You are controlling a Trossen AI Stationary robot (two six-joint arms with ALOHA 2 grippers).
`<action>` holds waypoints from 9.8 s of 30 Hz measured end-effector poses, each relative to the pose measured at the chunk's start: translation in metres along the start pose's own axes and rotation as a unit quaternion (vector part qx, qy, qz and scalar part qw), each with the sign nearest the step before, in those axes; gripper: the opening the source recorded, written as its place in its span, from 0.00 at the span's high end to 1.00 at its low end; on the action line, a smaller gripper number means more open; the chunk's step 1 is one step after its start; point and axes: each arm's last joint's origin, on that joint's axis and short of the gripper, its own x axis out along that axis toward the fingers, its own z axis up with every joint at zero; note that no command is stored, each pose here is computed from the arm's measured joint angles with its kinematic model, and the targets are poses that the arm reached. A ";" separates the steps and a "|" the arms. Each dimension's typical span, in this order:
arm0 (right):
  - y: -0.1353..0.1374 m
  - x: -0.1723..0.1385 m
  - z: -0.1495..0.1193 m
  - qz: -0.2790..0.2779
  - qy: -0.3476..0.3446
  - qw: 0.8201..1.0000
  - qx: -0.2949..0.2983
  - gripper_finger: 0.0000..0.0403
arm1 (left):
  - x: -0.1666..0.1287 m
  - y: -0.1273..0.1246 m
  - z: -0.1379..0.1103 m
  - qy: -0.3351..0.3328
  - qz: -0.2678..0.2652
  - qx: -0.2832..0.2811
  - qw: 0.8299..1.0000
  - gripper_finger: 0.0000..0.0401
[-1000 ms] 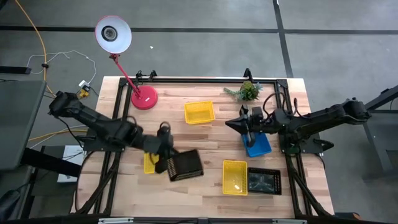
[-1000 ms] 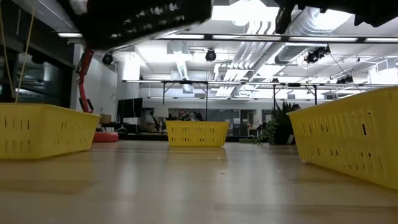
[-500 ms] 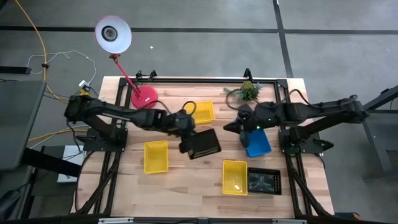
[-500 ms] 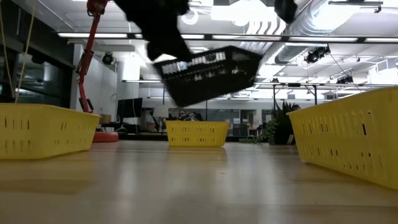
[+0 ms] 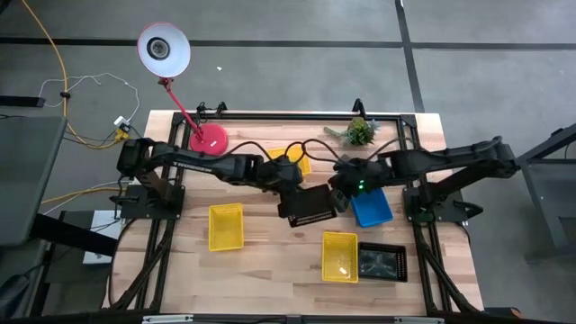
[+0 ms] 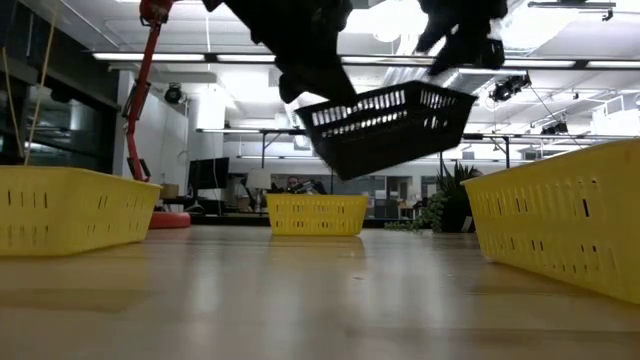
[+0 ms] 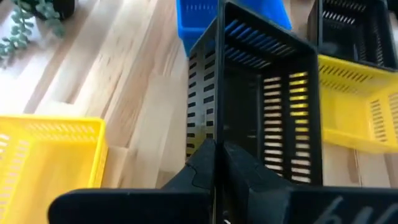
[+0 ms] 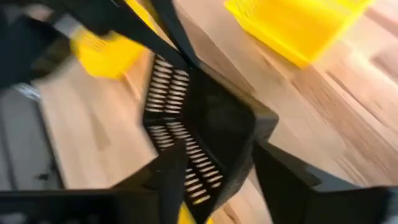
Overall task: Stack baskets by color
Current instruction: Stack the left black bin on the right stacked black bin, then stack the bottom yellow bin on the top yellow bin
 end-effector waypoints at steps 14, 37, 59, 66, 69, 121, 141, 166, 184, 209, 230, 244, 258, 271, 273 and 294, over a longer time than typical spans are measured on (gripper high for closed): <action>-0.002 0.061 -0.009 -0.094 0.059 0.994 0.013 0.49 | 0.000 0.003 0.002 -0.004 -0.003 -0.011 1.000 1.00; -0.047 -0.036 -0.020 -0.171 0.088 0.981 0.019 1.00 | -0.088 0.011 0.032 -0.126 -0.056 -0.028 0.990 0.48; -0.028 -0.088 -0.139 -0.114 0.233 0.927 0.271 1.00 | -0.181 0.013 0.032 -0.240 0.019 0.068 0.968 0.71; -0.012 -0.088 -0.178 -0.191 0.281 0.898 0.281 1.00 | -0.167 0.013 0.025 -0.251 0.010 0.087 0.964 0.97; -0.006 -0.080 -0.187 -0.227 0.289 0.888 0.276 1.00 | -0.148 0.014 0.012 -0.262 -0.007 0.056 0.963 0.97; 0.000 -0.016 -0.163 -0.326 0.160 0.846 0.391 0.97 | -0.125 0.016 -0.011 -0.250 -0.022 0.001 0.968 1.00; -0.002 -0.045 -0.149 -0.291 0.217 0.877 0.315 0.39 | -0.125 0.016 -0.011 -0.250 -0.021 0.005 0.968 1.00; -0.015 -0.018 -0.176 -0.209 0.289 0.904 0.236 0.98 | -0.125 0.016 -0.010 -0.253 -0.018 -0.005 0.967 1.00; -0.023 -0.030 -0.172 -0.188 0.301 0.914 0.198 1.00 | -0.125 0.016 -0.010 -0.255 -0.018 -0.006 0.967 1.00; -0.011 -0.030 -0.150 -0.043 0.164 0.976 0.134 1.00 | -0.135 0.011 -0.006 -0.252 -0.187 -0.031 0.949 1.00; -0.022 -0.006 -0.005 0.186 -0.188 0.962 -0.066 1.00 | -0.165 0.007 -0.070 -0.383 -0.182 -0.131 0.896 1.00; -0.028 0.008 -0.010 0.319 -0.243 0.916 0.012 1.00 | -0.165 0.015 -0.090 -0.425 -0.142 -0.163 0.879 1.00; 0.013 0.013 -0.026 0.112 0.130 0.974 -0.150 0.72 | -0.162 0.026 -0.089 -0.411 -0.142 -0.178 0.883 1.00; 0.034 0.094 -0.080 0.046 0.256 0.918 -0.300 0.42 | -0.160 0.028 -0.090 -0.402 -0.137 -0.184 0.886 1.00; 0.034 0.106 -0.089 0.021 0.269 0.913 -0.307 0.42 | -0.160 0.028 -0.090 -0.402 -0.137 -0.184 0.886 1.00; 0.019 0.115 -0.073 -0.060 0.230 0.945 -0.224 0.99 | -0.161 0.028 -0.090 -0.407 -0.133 -0.166 0.888 1.00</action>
